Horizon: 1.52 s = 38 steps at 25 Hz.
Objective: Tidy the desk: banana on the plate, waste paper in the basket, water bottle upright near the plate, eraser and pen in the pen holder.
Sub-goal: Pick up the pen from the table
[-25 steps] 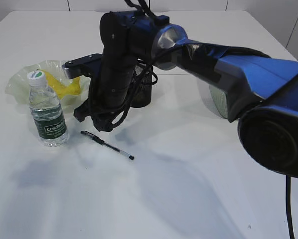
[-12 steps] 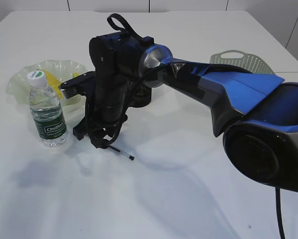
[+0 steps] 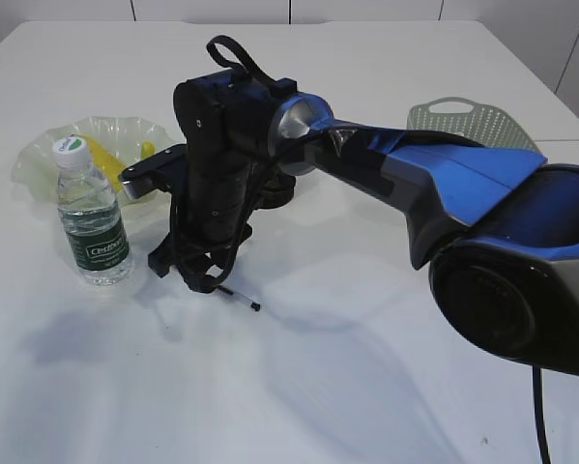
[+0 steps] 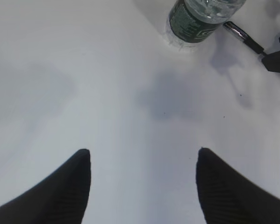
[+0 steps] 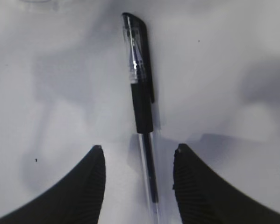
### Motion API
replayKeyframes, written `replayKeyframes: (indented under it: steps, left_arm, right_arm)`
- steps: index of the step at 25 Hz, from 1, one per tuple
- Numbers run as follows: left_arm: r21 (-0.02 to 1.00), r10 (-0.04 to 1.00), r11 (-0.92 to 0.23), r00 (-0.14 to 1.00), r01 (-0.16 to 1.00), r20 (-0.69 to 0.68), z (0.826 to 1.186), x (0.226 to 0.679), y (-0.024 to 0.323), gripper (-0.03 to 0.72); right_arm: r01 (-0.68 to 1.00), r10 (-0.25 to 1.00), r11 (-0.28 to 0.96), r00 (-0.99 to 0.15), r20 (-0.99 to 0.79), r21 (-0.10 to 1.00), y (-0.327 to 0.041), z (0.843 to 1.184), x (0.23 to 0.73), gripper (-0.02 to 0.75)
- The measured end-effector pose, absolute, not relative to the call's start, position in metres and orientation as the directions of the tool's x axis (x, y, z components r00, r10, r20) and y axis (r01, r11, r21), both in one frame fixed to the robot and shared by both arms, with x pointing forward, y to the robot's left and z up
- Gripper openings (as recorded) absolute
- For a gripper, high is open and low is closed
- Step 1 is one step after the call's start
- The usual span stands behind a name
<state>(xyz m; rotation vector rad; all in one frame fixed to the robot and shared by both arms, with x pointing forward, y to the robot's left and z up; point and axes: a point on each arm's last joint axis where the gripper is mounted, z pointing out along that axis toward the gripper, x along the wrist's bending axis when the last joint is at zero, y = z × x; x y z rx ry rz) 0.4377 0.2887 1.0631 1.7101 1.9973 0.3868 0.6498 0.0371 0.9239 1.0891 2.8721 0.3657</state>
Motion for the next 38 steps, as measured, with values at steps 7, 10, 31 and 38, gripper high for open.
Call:
replayKeyframes:
  steps: [7,10,31,38]
  left_arm:
    - [0.506,0.980,0.178,-0.104,0.844,-0.172,1.063,0.438,0.289,0.496]
    - [0.506,0.980,0.178,-0.104,0.844,-0.172,1.063,0.438,0.289,0.496]
    - [0.518,0.980,0.179,-0.103,0.836,-0.173,1.064,0.439,0.289,0.496]
    - [0.524,0.979,0.180,-0.103,0.832,-0.173,1.064,0.439,0.289,0.496]
  right_arm:
    - [0.646,0.658,0.726,-0.752,0.038,0.236,0.037,0.924,0.650,0.363]
    - [0.647,0.658,0.726,-0.752,0.038,0.234,0.037,0.923,0.650,0.363]
    - [0.653,0.658,0.728,-0.751,0.055,0.208,0.039,0.904,0.650,0.353]
    - [0.653,0.658,0.727,-0.751,0.055,0.211,0.039,0.903,0.651,0.211]
